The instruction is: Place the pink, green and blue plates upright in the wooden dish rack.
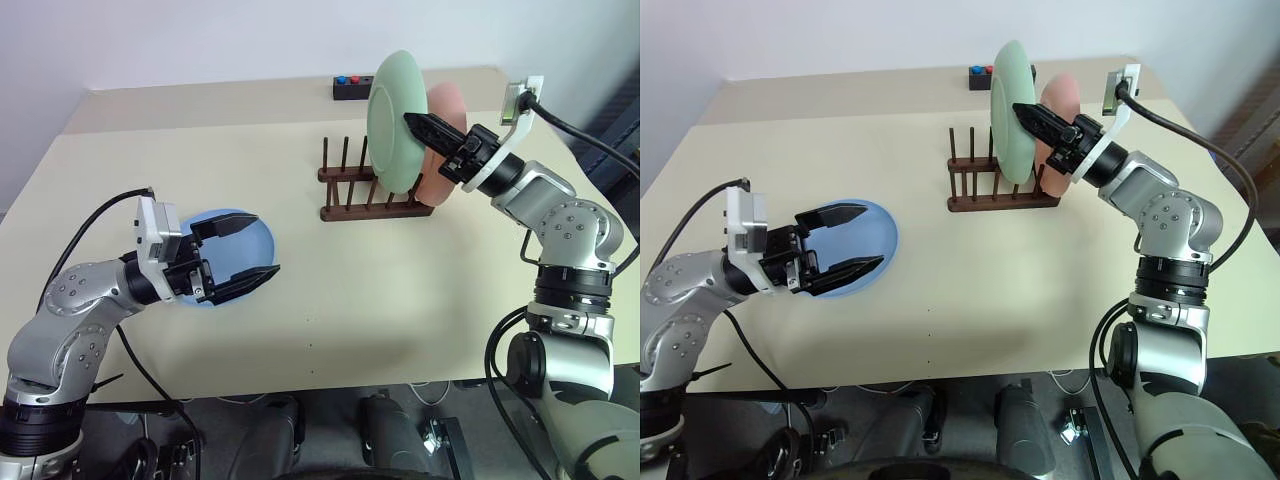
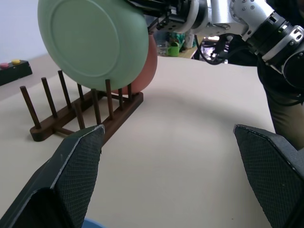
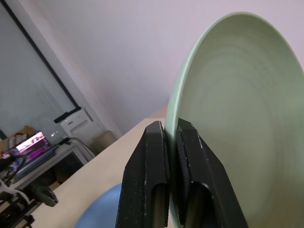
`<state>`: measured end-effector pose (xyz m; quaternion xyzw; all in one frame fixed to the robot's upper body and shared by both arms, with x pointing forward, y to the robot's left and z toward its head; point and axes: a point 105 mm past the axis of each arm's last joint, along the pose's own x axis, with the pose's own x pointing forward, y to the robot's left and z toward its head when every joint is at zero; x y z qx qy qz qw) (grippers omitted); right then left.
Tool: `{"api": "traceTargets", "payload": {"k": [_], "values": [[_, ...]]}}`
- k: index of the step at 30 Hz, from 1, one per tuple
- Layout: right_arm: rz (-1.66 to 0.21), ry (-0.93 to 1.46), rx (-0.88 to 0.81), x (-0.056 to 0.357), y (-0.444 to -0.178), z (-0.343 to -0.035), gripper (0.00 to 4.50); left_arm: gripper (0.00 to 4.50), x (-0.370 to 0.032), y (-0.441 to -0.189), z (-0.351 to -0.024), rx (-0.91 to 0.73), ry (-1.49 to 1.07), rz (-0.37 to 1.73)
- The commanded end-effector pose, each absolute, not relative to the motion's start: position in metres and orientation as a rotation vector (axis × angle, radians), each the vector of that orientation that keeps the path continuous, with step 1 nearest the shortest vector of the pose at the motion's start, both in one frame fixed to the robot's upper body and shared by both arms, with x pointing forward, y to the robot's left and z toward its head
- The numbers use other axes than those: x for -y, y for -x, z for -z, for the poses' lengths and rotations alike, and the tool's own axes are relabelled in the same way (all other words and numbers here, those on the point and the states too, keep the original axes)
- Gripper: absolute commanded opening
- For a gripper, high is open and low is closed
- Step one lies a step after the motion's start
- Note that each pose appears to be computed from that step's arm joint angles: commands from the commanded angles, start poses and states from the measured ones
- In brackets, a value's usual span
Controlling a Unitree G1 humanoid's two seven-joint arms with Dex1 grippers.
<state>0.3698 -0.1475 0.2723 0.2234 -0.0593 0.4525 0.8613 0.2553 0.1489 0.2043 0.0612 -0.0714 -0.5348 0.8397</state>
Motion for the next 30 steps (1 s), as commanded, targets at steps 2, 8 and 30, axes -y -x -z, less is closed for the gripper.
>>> {"api": "traceTargets", "payload": {"k": [2,8,30], "values": [[-0.930,-0.432,0.159,0.152,-0.369,-0.277,0.10,4.50,-0.149,-0.252,-0.212,0.189,-0.161,1.127],[-0.898,-0.402,0.127,0.154,-0.374,-0.268,0.10,4.50,-0.149,-0.252,-0.212,0.186,-0.163,1.123],[-0.922,-0.249,0.267,0.150,-0.366,-0.303,4.46,4.50,-0.149,-0.250,-0.212,0.185,-0.158,1.127]]}}
